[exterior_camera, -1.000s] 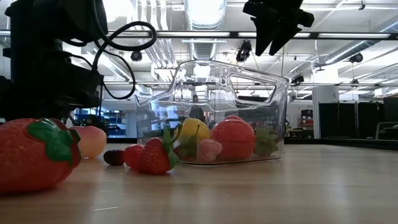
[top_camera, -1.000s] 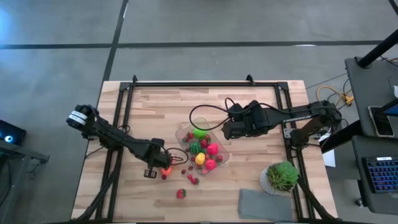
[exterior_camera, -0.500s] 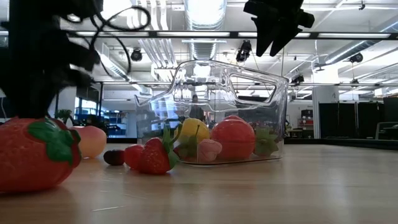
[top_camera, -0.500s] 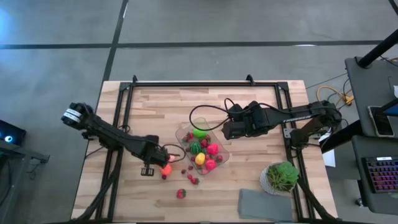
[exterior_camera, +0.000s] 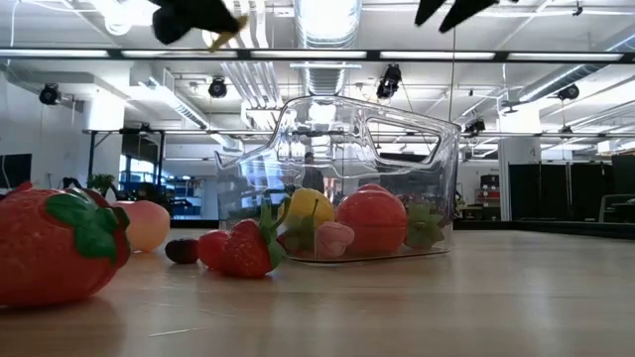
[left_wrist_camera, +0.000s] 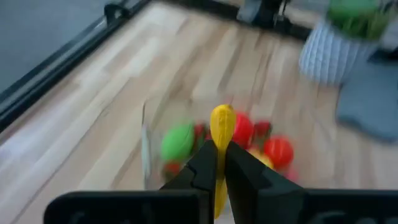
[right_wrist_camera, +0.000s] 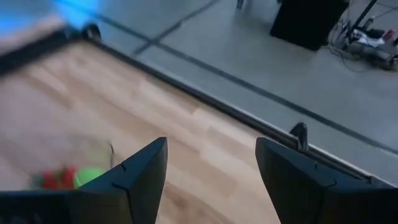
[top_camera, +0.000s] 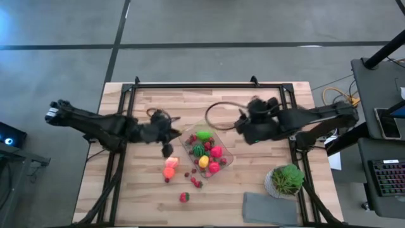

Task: Pick and placing Produce into tupperware
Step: Put the yellow corn into the transparent bin, then put the orange pumpkin into the transparent bin

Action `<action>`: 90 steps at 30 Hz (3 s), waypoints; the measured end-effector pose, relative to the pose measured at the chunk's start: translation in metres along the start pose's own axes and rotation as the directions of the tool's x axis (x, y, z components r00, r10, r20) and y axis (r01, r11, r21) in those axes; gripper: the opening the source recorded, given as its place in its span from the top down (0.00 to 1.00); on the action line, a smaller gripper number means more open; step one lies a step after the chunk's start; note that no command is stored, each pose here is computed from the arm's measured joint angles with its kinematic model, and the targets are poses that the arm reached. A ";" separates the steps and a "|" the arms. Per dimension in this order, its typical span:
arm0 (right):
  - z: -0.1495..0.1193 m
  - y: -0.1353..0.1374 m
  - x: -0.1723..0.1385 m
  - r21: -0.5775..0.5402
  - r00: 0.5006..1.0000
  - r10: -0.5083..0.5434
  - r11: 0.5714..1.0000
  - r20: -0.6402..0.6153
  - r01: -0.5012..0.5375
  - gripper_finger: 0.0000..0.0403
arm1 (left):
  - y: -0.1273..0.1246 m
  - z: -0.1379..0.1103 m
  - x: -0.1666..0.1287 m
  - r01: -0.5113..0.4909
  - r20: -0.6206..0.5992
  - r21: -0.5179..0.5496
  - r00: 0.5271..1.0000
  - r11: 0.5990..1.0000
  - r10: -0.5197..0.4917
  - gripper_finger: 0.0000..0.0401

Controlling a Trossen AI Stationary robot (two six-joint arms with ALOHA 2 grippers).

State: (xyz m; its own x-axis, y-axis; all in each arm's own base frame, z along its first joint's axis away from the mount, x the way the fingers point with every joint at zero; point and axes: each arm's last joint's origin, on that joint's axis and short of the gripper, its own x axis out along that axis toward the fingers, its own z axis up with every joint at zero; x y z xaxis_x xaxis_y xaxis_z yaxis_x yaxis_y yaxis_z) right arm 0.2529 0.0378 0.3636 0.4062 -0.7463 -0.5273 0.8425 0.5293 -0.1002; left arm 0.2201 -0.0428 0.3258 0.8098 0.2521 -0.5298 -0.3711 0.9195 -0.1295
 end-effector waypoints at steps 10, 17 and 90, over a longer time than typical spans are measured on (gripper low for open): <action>0.009 -0.044 -0.026 0.139 0.991 0.133 0.982 -0.034 -0.127 0.41 | 0.014 0.010 0.088 0.030 -0.086 -0.085 0.996 0.996 -0.038 0.92; -0.005 -0.037 -0.023 0.112 0.979 0.163 0.982 -0.124 -0.150 0.41 | 0.006 -0.005 0.119 0.033 -0.249 -0.162 0.966 0.986 -0.073 0.61; -0.081 0.044 0.015 -0.111 0.833 0.336 0.900 -0.440 -0.421 0.41 | -0.086 -0.173 0.092 -0.176 -0.643 -0.011 0.755 0.984 0.128 0.22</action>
State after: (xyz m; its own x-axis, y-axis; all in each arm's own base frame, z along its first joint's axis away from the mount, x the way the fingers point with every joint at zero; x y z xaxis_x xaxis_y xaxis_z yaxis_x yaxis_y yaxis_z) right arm 0.2671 0.0826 0.2825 0.4655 -0.2666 -0.8439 0.5480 0.8356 0.0383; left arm 0.2476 -0.1508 0.1436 0.2715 0.1143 -0.9556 -0.5131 0.8572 -0.0432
